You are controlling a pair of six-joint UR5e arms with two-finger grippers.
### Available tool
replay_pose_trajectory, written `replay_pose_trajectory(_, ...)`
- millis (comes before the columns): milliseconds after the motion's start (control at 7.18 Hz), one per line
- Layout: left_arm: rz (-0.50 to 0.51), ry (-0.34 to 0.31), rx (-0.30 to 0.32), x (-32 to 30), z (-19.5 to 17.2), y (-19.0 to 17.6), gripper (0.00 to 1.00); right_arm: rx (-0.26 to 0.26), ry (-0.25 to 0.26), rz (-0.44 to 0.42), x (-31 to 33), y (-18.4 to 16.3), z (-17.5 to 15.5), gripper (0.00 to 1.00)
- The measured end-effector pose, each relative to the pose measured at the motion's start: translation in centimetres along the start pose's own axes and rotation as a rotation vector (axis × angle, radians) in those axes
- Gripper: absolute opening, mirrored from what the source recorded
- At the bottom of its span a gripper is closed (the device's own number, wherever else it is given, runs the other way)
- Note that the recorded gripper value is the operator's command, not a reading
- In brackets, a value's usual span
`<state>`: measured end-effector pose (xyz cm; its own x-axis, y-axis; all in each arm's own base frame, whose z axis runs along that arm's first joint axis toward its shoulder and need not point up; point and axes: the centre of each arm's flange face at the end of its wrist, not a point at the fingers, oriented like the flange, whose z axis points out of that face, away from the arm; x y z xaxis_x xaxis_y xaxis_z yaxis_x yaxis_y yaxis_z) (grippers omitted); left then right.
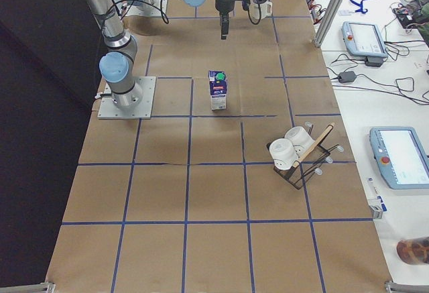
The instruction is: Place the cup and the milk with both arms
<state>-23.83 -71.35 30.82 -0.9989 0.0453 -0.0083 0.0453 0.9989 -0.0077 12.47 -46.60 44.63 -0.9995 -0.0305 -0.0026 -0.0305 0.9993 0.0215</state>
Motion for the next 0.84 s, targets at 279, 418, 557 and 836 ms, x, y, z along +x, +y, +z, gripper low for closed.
replay_pose_trajectory(279, -0.039, 0.001, -0.041, 3.7, 2.3, -2.4, 0.0, -0.001, 0.001, 0.0, 0.0, 0.0, 0.1, 1.0)
replay_pose_trajectory(418, -0.042, -0.003, -0.055, 5.1, 3.2, -2.4, 0.0, 0.0, 0.001, 0.001, 0.0, 0.0, 0.1, 1.0)
replay_pose_trajectory(557, -0.046, -0.007, -0.066, 5.8, 3.8, -2.2, 0.0, 0.0, 0.001, 0.001, 0.0, 0.0, 0.1, 1.0)
replay_pose_trajectory(836, -0.04, -0.018, -0.1, 6.3, 4.9, -0.5, 0.0, 0.0, 0.0, 0.001, 0.0, 0.0, 0.1, 1.0)
